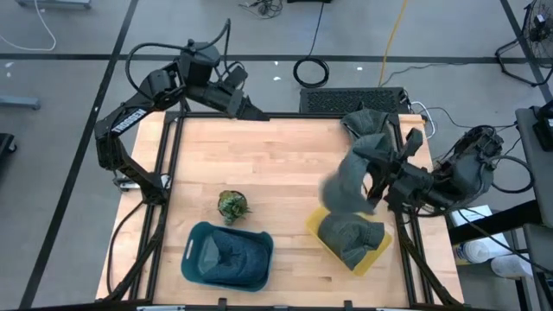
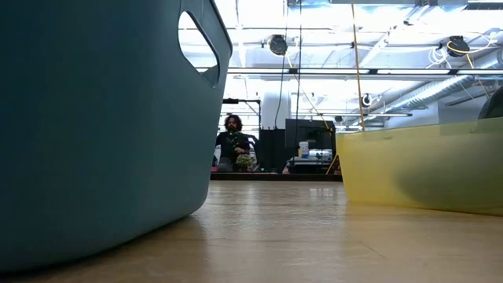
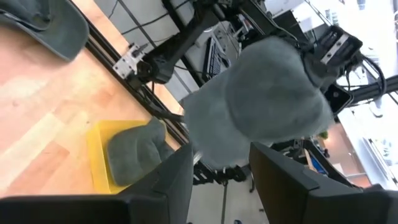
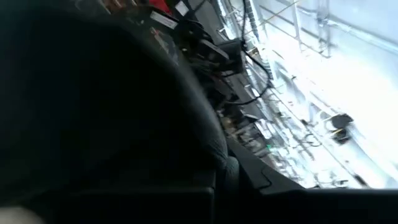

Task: Pick & Place hat
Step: Put the bottom black cap into the yellow bin

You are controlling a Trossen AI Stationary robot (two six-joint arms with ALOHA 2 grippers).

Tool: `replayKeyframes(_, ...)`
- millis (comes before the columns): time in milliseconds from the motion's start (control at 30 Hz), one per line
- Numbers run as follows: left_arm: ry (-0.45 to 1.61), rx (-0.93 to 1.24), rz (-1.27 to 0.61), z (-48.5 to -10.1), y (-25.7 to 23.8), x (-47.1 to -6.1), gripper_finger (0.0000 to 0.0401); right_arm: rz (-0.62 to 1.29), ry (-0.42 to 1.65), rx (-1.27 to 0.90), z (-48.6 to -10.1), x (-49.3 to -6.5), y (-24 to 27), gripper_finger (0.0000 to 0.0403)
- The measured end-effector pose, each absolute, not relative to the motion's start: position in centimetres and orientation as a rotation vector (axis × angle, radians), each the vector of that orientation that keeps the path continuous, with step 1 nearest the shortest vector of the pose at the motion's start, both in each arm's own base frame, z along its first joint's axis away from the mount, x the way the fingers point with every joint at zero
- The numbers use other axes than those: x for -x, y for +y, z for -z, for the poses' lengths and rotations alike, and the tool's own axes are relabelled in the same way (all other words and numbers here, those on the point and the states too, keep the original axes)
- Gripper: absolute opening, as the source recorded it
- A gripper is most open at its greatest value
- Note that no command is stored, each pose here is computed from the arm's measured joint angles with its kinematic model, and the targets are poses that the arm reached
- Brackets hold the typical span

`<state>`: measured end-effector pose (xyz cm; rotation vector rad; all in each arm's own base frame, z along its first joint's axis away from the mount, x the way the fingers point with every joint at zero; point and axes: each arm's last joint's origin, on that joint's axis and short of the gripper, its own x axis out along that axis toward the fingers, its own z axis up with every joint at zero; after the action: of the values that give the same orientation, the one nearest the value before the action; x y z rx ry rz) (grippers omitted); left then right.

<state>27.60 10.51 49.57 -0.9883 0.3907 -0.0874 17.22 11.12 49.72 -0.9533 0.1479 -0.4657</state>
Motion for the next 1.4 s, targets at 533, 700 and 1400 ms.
replayKeyframes(533,0.388,0.973,0.099,-49.6,10.8,-27.4,0.0149,0.495,0.177,0.54,-46.8,-16.1,13.3,0.0005)
replayKeyframes(700,0.399,0.976,0.137,-49.6,10.7,-27.4,0.0148,0.498,0.152,0.415,-46.2,-16.7,14.1,0.0005)
replayKeyframes(1400,0.429,0.988,0.249,-49.8,10.4,-27.3,0.0136,0.321,0.624,0.453,-37.8,-17.5,15.1,0.0004)
